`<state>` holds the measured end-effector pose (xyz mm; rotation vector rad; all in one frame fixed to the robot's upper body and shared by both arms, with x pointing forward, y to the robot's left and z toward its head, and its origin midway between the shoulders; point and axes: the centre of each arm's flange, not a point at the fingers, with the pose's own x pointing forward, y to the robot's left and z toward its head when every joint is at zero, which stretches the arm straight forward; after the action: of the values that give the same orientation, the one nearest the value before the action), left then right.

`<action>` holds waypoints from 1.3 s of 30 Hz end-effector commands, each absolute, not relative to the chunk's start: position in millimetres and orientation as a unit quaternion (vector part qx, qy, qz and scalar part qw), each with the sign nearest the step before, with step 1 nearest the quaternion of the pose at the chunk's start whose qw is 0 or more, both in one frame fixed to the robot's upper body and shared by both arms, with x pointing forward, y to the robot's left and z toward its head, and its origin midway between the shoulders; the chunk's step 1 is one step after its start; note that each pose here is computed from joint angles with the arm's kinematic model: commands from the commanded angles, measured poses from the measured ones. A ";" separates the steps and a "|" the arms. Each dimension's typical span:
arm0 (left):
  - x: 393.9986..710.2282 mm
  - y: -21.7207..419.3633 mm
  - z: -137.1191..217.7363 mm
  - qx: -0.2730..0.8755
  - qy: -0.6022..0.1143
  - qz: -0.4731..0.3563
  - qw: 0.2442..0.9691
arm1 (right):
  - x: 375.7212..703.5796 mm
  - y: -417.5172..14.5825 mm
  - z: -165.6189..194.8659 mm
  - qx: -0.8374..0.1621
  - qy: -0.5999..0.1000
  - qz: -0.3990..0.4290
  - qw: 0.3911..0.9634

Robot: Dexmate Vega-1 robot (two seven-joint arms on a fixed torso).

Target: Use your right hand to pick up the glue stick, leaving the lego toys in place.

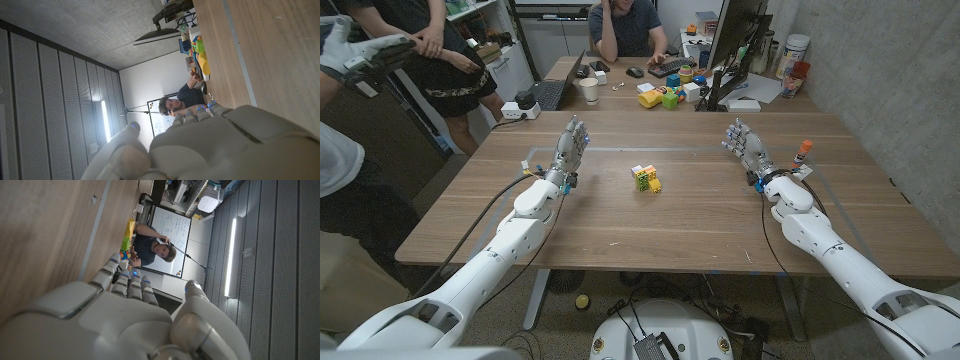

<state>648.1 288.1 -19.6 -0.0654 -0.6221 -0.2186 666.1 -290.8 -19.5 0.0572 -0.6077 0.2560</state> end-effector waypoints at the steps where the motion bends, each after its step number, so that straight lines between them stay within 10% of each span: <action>1: 644.3 286.5 -13.8 -0.043 -0.316 -0.112 0.941 | 678.0 -288.2 -14.1 0.026 -0.303 0.151 0.941; 39: 635.4 277.7 -12.7 -0.047 -0.326 -0.126 0.936 | 643.6 -320.0 69.9 -0.189 -0.407 0.038 0.893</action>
<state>638.9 279.4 -12.8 -0.1000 -0.6612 -0.2529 660.5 -305.6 38.7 -0.2092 -0.7549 0.2061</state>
